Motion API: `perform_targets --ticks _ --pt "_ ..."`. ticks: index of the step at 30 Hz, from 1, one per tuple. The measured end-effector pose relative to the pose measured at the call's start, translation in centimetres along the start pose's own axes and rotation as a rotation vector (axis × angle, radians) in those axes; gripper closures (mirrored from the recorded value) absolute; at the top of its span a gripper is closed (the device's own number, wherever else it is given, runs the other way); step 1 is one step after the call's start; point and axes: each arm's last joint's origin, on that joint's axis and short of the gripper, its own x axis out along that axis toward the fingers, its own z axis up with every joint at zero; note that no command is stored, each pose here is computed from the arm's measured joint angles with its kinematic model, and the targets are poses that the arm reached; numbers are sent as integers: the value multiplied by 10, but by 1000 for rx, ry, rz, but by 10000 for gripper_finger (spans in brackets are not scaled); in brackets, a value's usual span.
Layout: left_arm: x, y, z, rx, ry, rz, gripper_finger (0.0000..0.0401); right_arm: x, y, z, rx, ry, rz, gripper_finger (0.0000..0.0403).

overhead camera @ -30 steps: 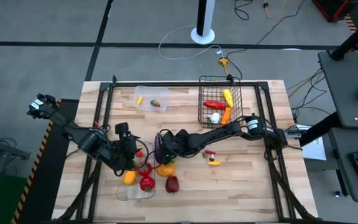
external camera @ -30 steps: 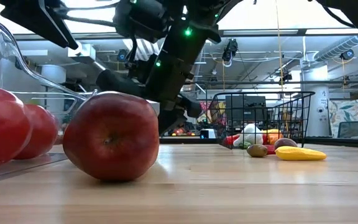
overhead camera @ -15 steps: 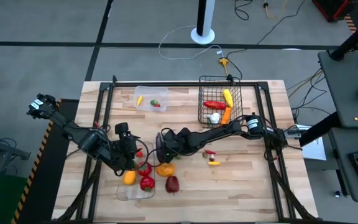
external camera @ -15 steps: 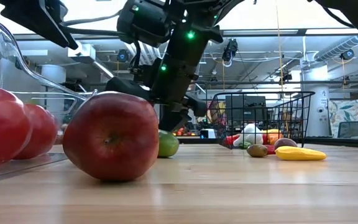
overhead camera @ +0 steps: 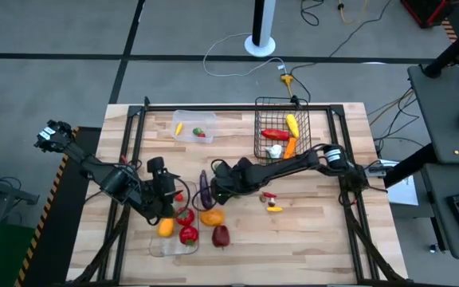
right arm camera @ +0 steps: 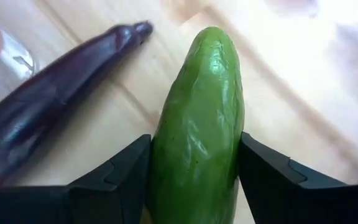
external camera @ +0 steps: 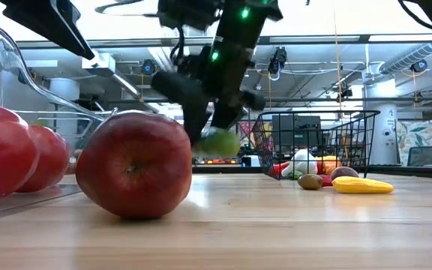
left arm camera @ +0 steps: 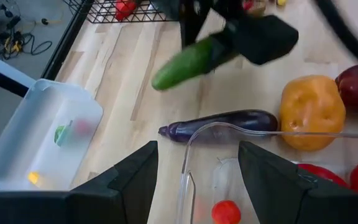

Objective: Sort produce into baskets
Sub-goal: Put the cucumber into the wire basket

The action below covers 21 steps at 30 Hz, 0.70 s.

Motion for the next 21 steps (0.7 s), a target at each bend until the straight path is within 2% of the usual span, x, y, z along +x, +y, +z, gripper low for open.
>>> perform_targets --ticks 6,12,17,21 --pt "-1 -1 0 -78 0 -3 196 -41 -17 13 -55 -37 -18 198" --pt "-5 -6 -3 -153 -6 -30 196 -88 -45 21 -100 -83 -127 198" --pt "-10 -11 -6 -186 -12 -58 196 -116 -76 29 -93 -110 -219 198" --pt "-13 -15 -8 -214 -14 -77 196 -123 -110 39 -66 -102 -267 198"
